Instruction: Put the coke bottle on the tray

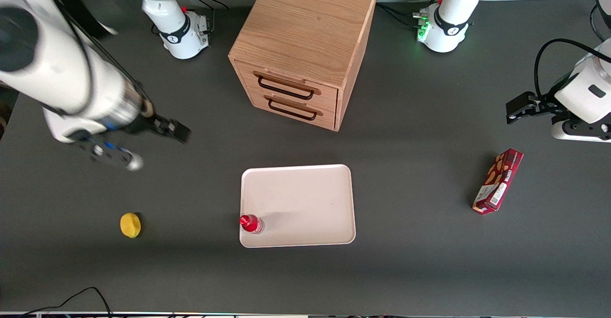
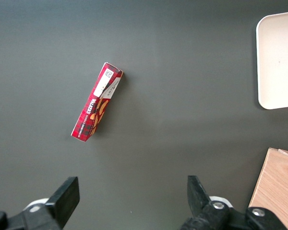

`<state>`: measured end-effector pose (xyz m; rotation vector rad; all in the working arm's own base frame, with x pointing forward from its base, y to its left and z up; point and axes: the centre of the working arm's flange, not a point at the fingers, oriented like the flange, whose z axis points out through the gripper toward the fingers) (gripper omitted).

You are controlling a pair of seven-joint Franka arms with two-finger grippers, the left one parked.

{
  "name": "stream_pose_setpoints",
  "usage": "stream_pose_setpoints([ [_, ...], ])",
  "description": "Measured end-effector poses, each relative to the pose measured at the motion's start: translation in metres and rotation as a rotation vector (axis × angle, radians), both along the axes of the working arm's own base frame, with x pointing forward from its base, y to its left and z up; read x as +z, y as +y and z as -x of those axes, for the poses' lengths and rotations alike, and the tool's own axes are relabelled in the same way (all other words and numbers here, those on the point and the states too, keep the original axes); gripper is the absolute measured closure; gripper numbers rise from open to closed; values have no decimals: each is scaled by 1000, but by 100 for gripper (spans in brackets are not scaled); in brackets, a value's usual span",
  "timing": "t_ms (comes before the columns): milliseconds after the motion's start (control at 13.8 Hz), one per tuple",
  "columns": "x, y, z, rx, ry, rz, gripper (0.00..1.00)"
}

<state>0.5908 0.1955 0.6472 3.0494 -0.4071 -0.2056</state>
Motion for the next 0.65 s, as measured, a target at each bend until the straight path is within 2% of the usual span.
stream_pose_setpoints([
  [218, 19, -92, 35, 51, 42, -42, 0],
  [364, 2, -136, 60, 63, 32, -50, 0],
  [655, -34, -143, 109, 61, 0, -32, 0],
])
